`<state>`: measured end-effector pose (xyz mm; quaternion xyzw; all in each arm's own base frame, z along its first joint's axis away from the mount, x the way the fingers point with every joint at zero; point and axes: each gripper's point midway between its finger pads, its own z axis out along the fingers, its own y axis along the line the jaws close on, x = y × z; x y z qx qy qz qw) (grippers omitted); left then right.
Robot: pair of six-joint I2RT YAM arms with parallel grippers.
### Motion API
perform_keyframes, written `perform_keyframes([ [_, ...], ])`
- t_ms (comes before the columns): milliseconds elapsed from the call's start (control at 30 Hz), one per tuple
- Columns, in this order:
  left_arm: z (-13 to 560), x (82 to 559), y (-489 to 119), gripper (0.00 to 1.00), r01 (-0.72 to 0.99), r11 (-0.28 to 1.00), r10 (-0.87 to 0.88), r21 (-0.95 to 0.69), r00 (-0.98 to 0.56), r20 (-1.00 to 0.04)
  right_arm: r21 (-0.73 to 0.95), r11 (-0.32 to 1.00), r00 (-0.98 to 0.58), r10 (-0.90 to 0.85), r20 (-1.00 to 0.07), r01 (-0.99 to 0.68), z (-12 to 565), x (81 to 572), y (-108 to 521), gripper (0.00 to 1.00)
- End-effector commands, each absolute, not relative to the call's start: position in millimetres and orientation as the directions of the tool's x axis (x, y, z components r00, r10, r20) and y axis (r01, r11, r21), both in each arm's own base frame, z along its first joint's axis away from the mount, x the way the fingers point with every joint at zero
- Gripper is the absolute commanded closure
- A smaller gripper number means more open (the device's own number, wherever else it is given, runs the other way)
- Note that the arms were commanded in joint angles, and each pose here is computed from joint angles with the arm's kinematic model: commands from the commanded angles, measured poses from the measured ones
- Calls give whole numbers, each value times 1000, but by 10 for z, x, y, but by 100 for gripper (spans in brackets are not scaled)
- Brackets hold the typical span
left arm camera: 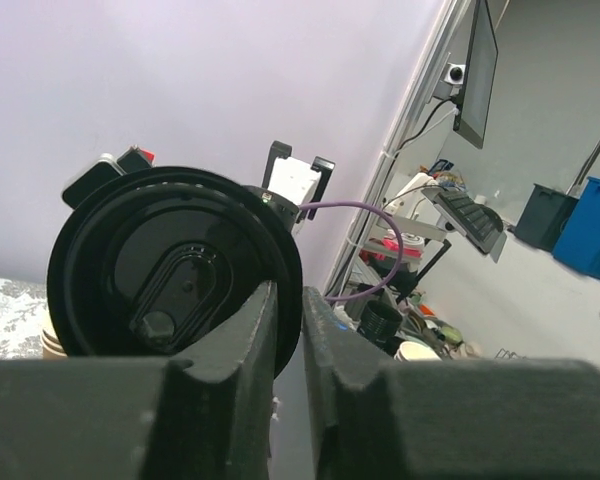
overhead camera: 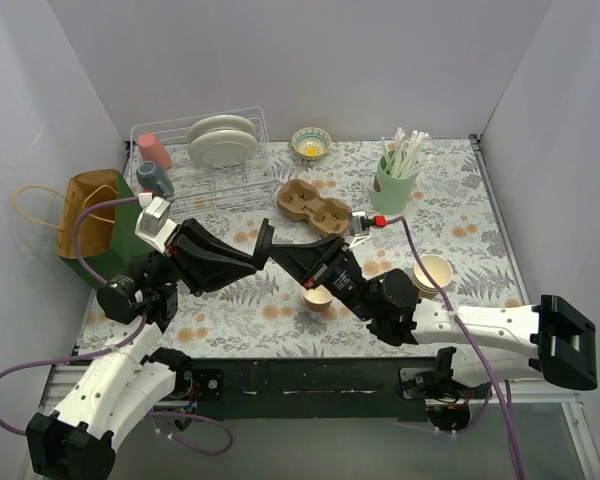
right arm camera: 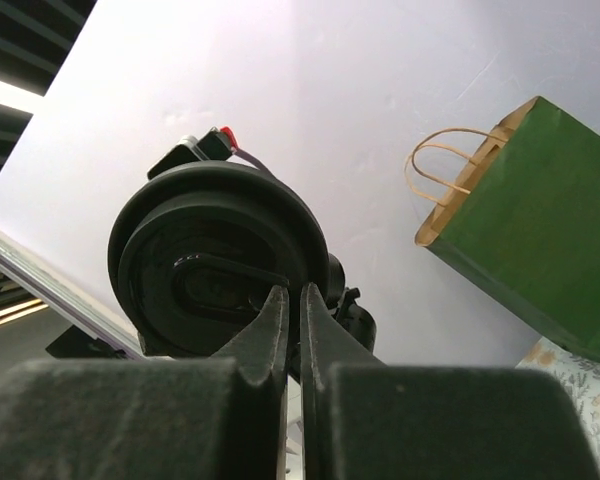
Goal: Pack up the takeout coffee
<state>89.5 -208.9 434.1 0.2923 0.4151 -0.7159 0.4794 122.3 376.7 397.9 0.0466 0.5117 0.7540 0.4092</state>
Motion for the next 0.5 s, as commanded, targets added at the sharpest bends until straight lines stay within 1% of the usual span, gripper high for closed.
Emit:
perform_keyframes([
  [0,4279,965,-2101,70,914,-178,-447,-364,-404,-798,741,-235,-625,719,-303,-630,4361,1152,3511,99],
  [33,4255,1004,-2111,46,910,-162,-446,-380,-412,-795,737,-215,-608,728,-317,-641,4358,1164,3476,99],
  [67,4190,1093,-2130,36,884,-133,-433,-447,-458,-776,739,-183,-593,730,-339,-648,4311,1180,3454,99],
  [100,4160,1169,-2137,29,900,-83,-442,-429,-419,-793,763,-97,-578,715,-394,-639,4158,1243,3494,99],
  [133,4142,1242,-2139,24,894,-49,-451,-445,-417,-789,754,-19,-538,712,-451,-657,4136,1274,3422,99],
  [167,4145,1262,-2128,13,896,-21,-457,-443,-402,-793,756,37,-518,707,-482,-653,4156,1311,3384,99],
  [200,4044,1355,-2139,2,882,25,-448,-470,-411,-794,769,126,-485,709,-512,-627,4084,1413,3322,99],
  [233,4019,1389,-2136,2,880,50,-449,-472,-402,-798,755,269,-471,644,-602,-598,3811,1461,3254,99],
  [267,4008,1468,-2118,2,871,89,-467,-483,-392,-792,742,332,-445,633,-633,-583,3754,1515,3163,99],
  [300,3943,1521,-2118,2,848,121,-457,-516,-414,-787,729,412,-406,630,-662,-547,3711,1610,3033,99],
  [333,3905,1590,-2109,2,855,169,-451,-490,-375,-810,687,518,-404,561,-723,-509,3494,1636,2897,99],
  [367,3875,1674,-2094,2,839,210,-459,-502,-369,-809,647,589,-389,518,-762,-484,3413,1674,2788,99],
  [400,3800,1750,-2089,2,811,254,-439,-526,-388,-810,627,636,-357,515,-779,-450,3477,1732,2652,99],
  [433,3750,1828,-2070,2,813,308,-419,-494,-350,-838,592,680,-348,480,-805,-432,3442,1742,2550,99],
  [467,3635,1925,-2044,2,775,363,-406,-517,-368,-836,501,764,-359,371,-857,-408,3214,1742,2430,99],
])
